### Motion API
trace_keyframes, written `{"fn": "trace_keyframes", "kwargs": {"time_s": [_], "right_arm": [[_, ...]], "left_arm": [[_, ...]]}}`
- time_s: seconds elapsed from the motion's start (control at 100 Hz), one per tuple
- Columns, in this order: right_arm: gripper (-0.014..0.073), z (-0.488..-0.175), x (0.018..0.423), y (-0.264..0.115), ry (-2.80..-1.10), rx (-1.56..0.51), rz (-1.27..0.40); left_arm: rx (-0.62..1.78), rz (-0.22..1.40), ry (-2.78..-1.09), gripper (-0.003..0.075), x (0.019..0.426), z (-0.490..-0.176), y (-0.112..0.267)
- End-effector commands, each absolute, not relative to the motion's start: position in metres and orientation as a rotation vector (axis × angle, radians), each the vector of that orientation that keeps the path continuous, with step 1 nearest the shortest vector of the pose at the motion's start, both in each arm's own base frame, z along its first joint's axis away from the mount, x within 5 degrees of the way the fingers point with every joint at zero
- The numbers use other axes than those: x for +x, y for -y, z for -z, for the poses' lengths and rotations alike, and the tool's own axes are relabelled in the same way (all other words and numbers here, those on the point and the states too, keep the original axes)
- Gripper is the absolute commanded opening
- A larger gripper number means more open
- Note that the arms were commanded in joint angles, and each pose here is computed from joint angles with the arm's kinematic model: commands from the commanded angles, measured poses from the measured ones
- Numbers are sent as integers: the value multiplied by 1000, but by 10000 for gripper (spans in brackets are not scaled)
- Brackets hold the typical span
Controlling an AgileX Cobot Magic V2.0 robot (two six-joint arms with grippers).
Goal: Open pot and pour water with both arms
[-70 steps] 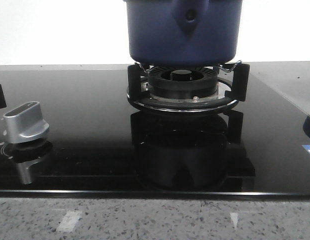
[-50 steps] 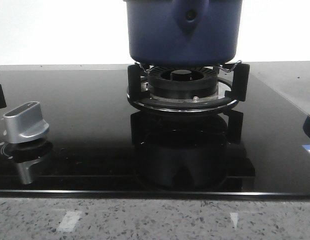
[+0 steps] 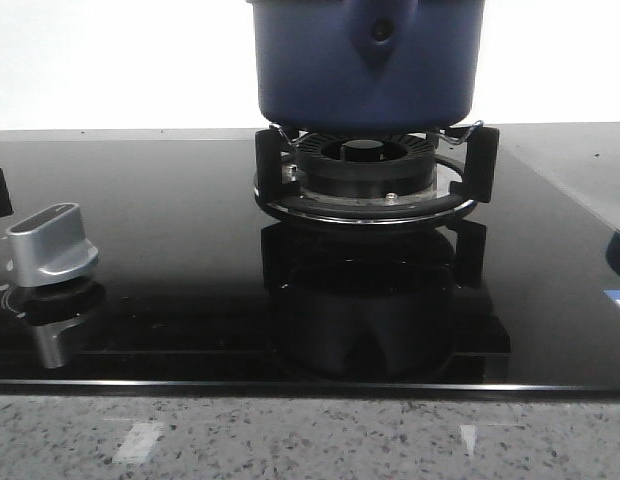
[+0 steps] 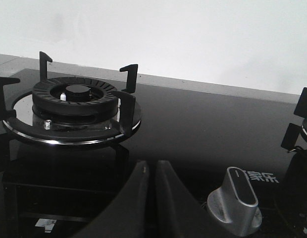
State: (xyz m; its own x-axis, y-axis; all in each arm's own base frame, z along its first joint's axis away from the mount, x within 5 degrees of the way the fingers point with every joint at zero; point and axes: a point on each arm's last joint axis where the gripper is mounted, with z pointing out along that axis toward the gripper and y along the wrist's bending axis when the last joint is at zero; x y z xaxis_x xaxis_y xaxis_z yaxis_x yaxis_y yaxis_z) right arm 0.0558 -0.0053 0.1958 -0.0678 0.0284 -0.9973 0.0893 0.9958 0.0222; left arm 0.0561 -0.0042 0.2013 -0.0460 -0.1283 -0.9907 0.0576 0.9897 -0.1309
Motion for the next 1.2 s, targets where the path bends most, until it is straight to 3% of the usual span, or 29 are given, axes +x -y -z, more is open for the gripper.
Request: {"fn": "trace_keyframes", "kwargs": {"time_s": [0.0, 0.53, 0.7, 1.01, 1.19], "right_arm": [[-67, -196, 56, 5, -1563, 73, 60], [-67, -200, 55, 5, -1513, 82, 42], [-67, -202, 55, 4, -1482, 217, -108], [-66, -203, 55, 5, -1400, 536, -455], [-52, -224, 51, -1, -1413, 518, -525]], "left_arm": [[-70, 152, -1537, -20, 55, -199, 3], [-72, 153, -1533, -20, 55, -200, 3], [-158, 249, -1515, -20, 55, -201, 3], [-494, 604, -1421, -20, 55, -206, 2], [-454, 645, -1407, -20, 50, -229, 6]]}}
